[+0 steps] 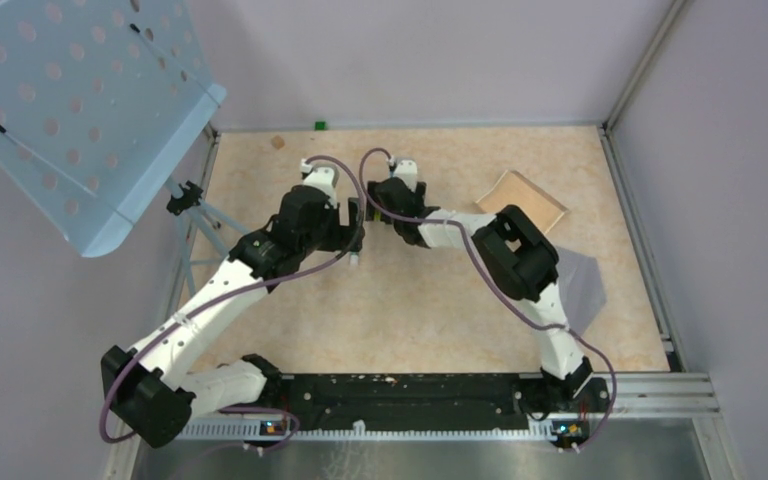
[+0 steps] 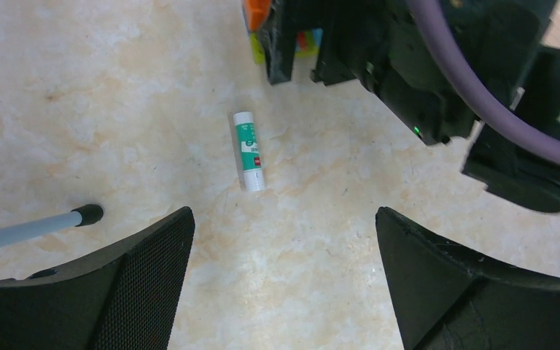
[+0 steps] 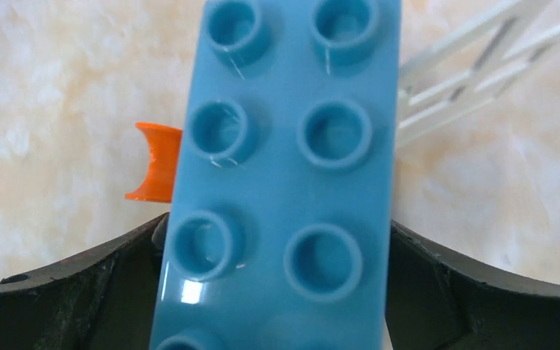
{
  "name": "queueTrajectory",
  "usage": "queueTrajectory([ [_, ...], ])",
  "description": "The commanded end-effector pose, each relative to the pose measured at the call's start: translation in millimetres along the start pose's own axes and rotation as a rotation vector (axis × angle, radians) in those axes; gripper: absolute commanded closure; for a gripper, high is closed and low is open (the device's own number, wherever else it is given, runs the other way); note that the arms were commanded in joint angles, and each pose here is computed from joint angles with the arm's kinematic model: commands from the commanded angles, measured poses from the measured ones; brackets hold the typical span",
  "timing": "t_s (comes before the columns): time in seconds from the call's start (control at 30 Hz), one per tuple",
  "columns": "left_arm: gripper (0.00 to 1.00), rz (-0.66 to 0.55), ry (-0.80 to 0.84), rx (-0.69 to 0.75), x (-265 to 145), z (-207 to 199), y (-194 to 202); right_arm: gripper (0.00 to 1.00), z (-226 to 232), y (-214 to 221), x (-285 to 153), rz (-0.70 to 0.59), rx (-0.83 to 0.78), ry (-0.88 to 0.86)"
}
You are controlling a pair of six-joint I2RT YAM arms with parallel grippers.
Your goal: Place the letter into the envelope and seal it
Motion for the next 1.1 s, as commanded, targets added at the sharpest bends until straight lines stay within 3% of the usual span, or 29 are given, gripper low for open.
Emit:
queueTrajectory([
  [0.0, 0.01, -0.070, 0.054, -0.015, -7, -10, -24, 0.02, 15, 13, 28, 0.116, -0.124, -0.062],
  [0.2, 0.01, -0.120, 0.094, -0.016, -21, -16, -45, 0.04, 53, 11, 68, 0.189, -0.081, -0.189],
  [0.43, 0.01, -0.146, 0.136, -0.013, -31, -23, -57, 0.03, 79, -21, 81, 0.154, -0.023, -0.264],
  [0.83, 0.01, -0.171, 0.142, -0.012, -35, -21, -60, 0.01, 75, -131, 15, -0.008, -0.004, -0.426],
  [1.07, 0.01, -0.181, 0.156, -0.020, -40, -21, -61, 0.01, 60, -150, -18, 0.040, 0.017, -0.430],
])
Point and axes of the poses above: each gripper's point midway between its finger pads, its own x axis out along the fingers, its own z axis along the line the jaws close on, y = z × x, the point moved 8 cm from there along -x, back along the fingers, and after that the axes turned 8 degrees about -x, right-handed, at the moved point
